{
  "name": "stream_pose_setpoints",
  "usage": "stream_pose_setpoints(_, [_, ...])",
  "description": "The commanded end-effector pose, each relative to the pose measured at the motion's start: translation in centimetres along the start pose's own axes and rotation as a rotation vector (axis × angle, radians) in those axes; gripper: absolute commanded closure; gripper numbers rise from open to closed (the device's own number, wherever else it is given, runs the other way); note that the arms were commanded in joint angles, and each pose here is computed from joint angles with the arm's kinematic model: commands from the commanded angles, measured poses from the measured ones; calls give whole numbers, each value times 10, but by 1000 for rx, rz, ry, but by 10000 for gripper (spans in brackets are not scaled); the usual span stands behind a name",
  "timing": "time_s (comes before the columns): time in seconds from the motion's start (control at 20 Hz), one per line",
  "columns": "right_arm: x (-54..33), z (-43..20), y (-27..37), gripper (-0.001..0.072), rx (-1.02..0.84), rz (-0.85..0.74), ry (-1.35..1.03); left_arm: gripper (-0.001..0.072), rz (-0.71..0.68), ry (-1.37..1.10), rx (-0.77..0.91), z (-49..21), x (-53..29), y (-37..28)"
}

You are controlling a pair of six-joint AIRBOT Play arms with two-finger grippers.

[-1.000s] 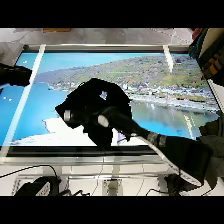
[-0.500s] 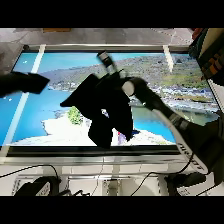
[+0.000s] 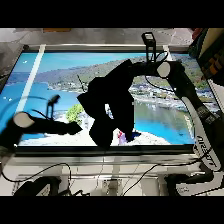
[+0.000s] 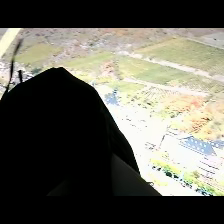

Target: Fold the clothes and pants, and hang the long-sleeved shirts on hangers.

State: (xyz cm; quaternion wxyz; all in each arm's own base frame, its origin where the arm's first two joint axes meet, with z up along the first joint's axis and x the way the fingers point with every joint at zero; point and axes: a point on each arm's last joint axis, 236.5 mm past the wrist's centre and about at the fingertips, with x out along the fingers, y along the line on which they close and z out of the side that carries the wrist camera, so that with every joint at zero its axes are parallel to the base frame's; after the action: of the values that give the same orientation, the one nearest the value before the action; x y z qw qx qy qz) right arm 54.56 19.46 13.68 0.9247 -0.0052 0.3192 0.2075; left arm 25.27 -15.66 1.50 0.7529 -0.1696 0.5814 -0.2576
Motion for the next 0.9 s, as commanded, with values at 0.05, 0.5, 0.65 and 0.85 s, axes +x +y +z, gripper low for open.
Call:
stream_pose_setpoints(0.05, [-5,-7,-22,694,-90,-28,35,221,-104,72,-96,-44,61,-25])
stream_pose_setpoints(0.5, [-5,-7,-22,694,-92,-28,33,220,-131,259,-309,-36,143,-39])
stream_pose_setpoints(0.65, [-5,-7,-22,694,-93,-28,33,222,-140,275,-304,-17,155,-43])
stream_pose_setpoints(0.85, [-5,-7,-22,693,-93,-28,33,291,-177,379,-271,-32,150,-54])
